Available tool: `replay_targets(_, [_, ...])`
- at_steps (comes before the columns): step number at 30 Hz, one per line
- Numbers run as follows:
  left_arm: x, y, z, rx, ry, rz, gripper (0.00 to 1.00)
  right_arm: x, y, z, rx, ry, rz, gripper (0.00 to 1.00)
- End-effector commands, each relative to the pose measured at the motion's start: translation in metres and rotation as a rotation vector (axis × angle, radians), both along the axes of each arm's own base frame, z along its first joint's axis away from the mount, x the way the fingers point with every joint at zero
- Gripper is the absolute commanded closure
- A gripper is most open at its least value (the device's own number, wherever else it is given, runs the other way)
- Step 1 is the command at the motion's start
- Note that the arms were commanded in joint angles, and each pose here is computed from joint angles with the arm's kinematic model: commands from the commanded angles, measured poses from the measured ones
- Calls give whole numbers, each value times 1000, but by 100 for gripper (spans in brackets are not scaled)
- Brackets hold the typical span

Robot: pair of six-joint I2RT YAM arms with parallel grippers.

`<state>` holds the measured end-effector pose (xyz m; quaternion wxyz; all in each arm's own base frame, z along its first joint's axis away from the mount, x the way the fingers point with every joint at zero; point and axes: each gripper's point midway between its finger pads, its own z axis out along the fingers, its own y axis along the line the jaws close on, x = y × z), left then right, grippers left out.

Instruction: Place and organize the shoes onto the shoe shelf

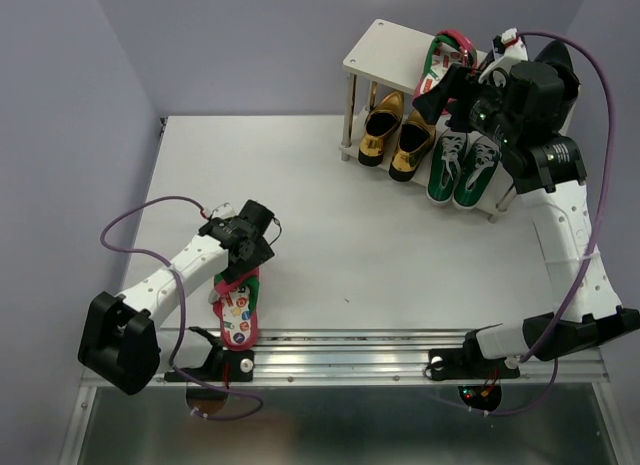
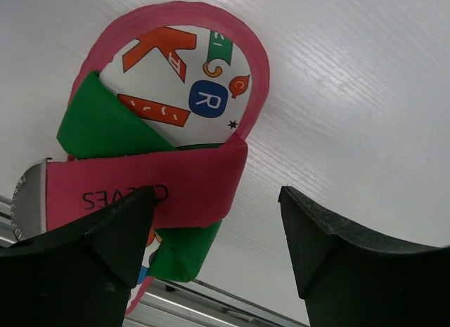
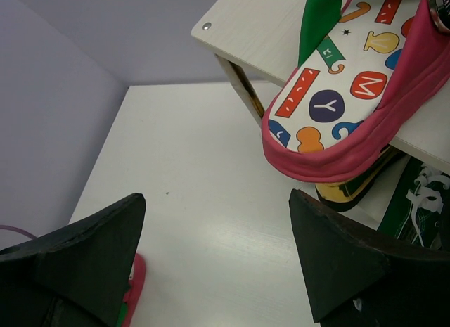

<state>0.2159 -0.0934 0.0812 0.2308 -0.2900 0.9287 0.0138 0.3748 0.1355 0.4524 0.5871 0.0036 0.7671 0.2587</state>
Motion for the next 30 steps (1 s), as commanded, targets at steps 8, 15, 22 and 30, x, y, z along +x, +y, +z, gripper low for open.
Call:
replay_targets(8, [-5,27,0,227,32,63,17,-1,6,9,24,-34,20,11])
replay_targets(15, [-5,26,-16,277,81,18,38,2,7,8,28,-31,22,11])
replay_targets(22, [26,9,11,250,-16,-47,100,-1,4,12,23,-37,12,11])
replay_targets(30, [95,-17,79,325,-236,-239,100,-2,3,12,25,-35,7,11])
